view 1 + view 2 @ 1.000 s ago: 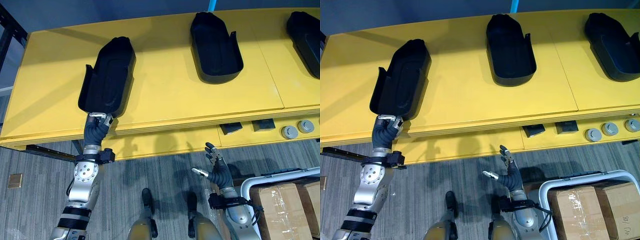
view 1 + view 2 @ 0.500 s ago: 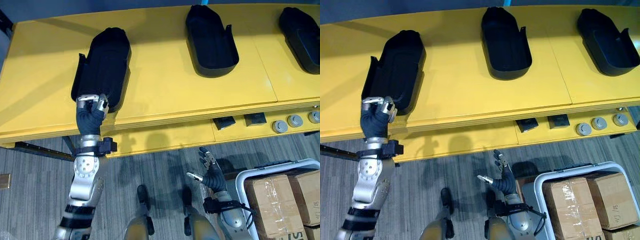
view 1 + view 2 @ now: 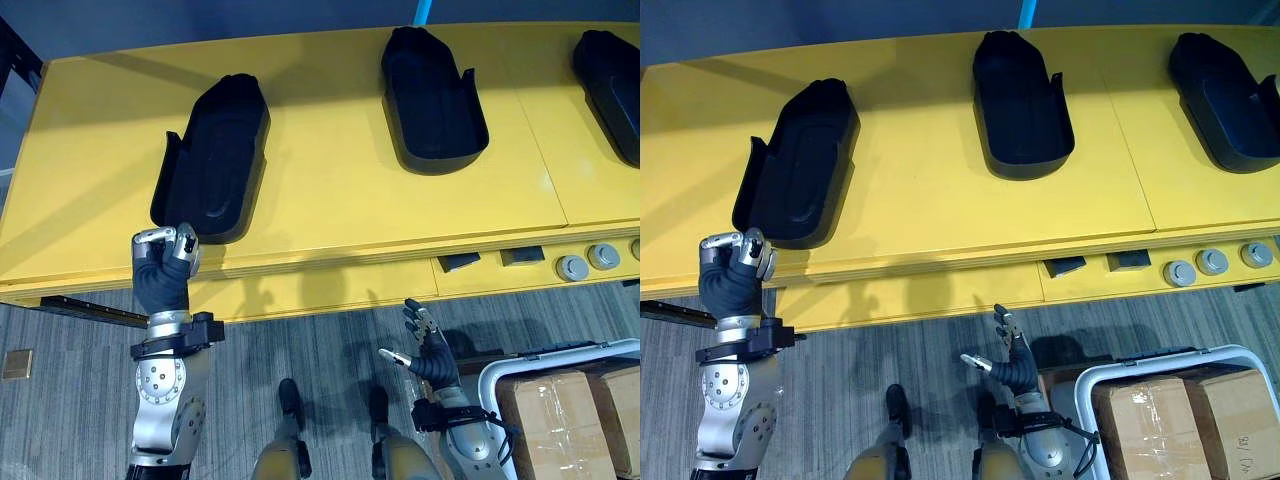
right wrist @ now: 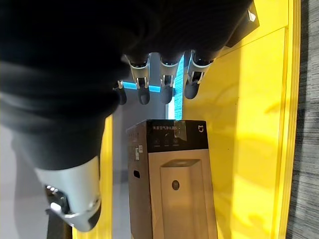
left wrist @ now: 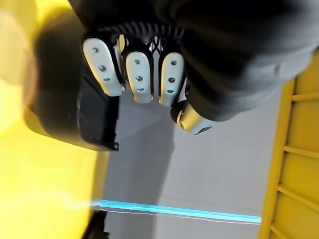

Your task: Walk over and take plastic housings, then place them on the shelf

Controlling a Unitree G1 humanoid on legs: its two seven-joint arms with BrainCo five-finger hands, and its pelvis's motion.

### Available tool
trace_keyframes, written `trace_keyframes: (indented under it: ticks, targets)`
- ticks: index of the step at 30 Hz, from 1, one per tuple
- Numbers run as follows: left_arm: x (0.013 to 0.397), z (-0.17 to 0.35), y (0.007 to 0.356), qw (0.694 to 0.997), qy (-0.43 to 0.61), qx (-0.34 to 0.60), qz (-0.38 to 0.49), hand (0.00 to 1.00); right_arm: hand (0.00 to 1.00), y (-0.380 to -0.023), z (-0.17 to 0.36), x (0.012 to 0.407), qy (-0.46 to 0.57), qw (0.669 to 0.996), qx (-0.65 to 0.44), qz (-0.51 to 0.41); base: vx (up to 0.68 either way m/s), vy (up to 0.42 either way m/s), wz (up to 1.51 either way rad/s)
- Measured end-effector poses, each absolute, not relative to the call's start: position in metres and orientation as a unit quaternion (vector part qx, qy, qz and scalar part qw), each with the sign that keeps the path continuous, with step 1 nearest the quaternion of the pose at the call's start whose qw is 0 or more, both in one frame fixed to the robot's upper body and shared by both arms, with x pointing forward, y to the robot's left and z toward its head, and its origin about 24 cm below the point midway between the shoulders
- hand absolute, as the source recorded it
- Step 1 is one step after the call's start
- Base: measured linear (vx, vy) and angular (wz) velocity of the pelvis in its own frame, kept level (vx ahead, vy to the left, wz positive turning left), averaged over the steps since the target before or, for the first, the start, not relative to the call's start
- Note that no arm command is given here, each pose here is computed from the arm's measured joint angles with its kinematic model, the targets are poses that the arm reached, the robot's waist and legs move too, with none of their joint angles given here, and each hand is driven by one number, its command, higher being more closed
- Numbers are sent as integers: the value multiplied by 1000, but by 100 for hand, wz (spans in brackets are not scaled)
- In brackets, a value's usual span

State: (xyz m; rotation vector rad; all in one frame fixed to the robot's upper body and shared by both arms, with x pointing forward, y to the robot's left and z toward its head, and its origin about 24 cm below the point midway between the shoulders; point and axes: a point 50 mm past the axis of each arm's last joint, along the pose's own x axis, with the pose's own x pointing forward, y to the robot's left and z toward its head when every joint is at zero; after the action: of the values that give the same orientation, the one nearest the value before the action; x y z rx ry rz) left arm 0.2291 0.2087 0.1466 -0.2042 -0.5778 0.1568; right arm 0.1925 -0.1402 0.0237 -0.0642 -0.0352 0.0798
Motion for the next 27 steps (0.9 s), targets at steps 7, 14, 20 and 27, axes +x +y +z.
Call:
trace_keyframes:
  ticks: [7,14,20,27]
  targets:
    - [232,144,217,953,-274,-91,93,100,0,-144,23,192,-15,999,-34,33,-5,5,0]
    - [263,146,223,958,-260,-78,94,100,0,-145,22,192,-14,999,-34,32,6,5,-1]
    - [285,160,228,957,-267,-59,94,100,0,-144,22,193,-14,999,-34,34,-3,21,-4]
    - [307,163,219,966,-249,-34,68,100,0,-143,22,194,-14,998,-35,40,-6,22,-8]
